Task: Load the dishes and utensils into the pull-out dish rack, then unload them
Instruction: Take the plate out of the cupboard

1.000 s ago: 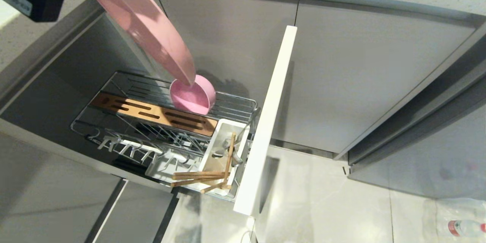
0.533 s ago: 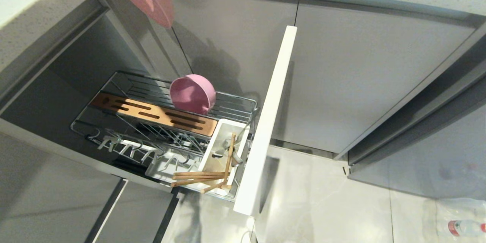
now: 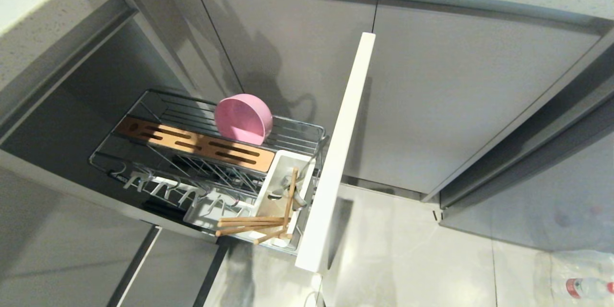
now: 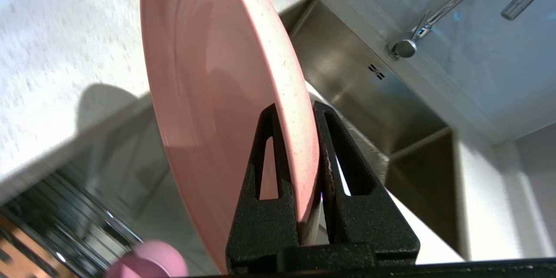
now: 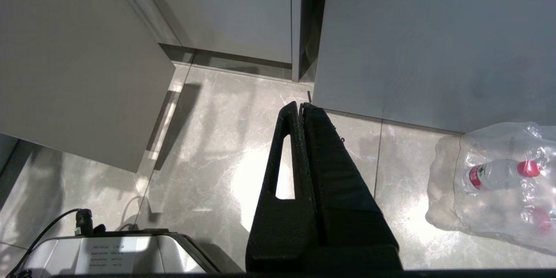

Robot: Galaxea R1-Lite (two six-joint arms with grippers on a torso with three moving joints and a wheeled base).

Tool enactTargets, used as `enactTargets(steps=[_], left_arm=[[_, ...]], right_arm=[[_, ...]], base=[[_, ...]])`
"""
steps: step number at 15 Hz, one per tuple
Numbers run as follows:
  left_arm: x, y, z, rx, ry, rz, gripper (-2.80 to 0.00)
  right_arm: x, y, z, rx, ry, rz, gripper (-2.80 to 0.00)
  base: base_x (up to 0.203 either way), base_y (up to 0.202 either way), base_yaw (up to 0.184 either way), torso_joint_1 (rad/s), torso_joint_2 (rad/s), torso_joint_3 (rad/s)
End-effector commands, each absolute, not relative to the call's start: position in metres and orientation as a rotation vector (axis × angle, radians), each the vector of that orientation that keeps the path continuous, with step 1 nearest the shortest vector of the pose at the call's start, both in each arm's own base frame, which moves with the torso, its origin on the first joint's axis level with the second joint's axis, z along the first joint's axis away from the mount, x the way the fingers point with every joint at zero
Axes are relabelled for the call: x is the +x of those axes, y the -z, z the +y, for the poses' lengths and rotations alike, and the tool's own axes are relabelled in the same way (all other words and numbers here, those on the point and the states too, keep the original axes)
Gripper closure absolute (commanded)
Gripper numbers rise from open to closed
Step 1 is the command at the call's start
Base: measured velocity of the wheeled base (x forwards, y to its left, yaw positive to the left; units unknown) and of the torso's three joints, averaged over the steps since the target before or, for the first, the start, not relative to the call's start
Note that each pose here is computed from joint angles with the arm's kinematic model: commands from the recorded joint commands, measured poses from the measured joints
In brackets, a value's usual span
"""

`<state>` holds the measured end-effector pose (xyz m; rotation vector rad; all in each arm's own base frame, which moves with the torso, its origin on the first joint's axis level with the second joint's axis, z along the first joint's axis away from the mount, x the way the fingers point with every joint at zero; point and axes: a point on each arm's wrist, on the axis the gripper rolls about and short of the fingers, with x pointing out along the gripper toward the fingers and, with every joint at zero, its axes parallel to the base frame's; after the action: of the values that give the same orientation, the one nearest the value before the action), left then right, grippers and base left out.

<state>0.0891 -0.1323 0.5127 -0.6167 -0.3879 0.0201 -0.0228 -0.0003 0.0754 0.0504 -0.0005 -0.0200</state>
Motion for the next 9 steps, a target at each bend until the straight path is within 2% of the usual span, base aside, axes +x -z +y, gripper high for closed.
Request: enactTargets(steps=[1,9], left_arm=[[0.093,-0.513,-0.129,-0.606,-0.044,-0.402,0.00],[0.100,-0.516,-0.091,-0.489,-0.136,-0.469,0.00]], right_arm=[[-0.023,-0.075,0.000,0.051,0.020,0.001,0.00],[-0.023,-0.075,0.000,0.051,0.020,0.001,0.00]], base=[[0.000,0.000,0.000,0.000,0.00,0.000],[0.000,0.000,0.000,0.000,0.00,0.000]])
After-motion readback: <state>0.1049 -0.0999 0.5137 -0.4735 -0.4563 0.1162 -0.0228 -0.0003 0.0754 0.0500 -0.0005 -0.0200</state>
